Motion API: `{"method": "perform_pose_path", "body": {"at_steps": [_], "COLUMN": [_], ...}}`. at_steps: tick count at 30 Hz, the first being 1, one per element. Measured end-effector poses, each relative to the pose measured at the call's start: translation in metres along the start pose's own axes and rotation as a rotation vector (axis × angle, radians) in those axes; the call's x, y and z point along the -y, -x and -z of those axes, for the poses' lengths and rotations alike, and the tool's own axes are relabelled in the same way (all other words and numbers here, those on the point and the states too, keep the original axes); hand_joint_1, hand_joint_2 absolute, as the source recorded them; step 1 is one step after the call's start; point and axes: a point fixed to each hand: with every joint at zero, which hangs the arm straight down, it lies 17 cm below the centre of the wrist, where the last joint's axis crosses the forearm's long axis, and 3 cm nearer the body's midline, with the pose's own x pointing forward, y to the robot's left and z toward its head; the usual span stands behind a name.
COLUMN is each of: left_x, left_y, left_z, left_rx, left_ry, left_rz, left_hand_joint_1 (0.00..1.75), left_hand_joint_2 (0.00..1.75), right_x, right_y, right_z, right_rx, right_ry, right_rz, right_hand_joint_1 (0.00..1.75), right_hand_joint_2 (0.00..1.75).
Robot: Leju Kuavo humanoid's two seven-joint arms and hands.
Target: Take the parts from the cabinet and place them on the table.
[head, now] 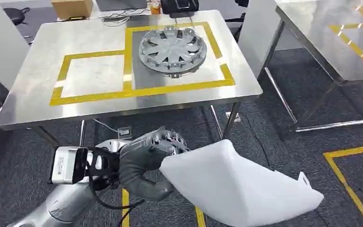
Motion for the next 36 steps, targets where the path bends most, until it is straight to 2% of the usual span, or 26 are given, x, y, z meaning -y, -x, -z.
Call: {"method": "perform_pose_path", "body": {"at_steps": [18,36], "left_x": [-0.027,-0.029], "left_y": [0.016,0.018], "left_z": [-0.013,-0.014], "left_rx": [-0.064,-0.072], "left_ry": [-0.105,-0.124], "left_rz": [0.017,0.001], "left_hand_joint_1": [1.54,1.54], "left_hand_joint_2": [1.75,1.75], "right_x": [0.01,0.015], "right_y": [-0.001,0.007], "right_z": [-0.001,-0.003], "right_rx": [0.002,-0.008], "right_ry": [0.028,0.027], "right_rz": [0.015,0.011], "right_hand_joint_1": [0.0,0.0], "right_hand_joint_2": [0.0,0.0]}}
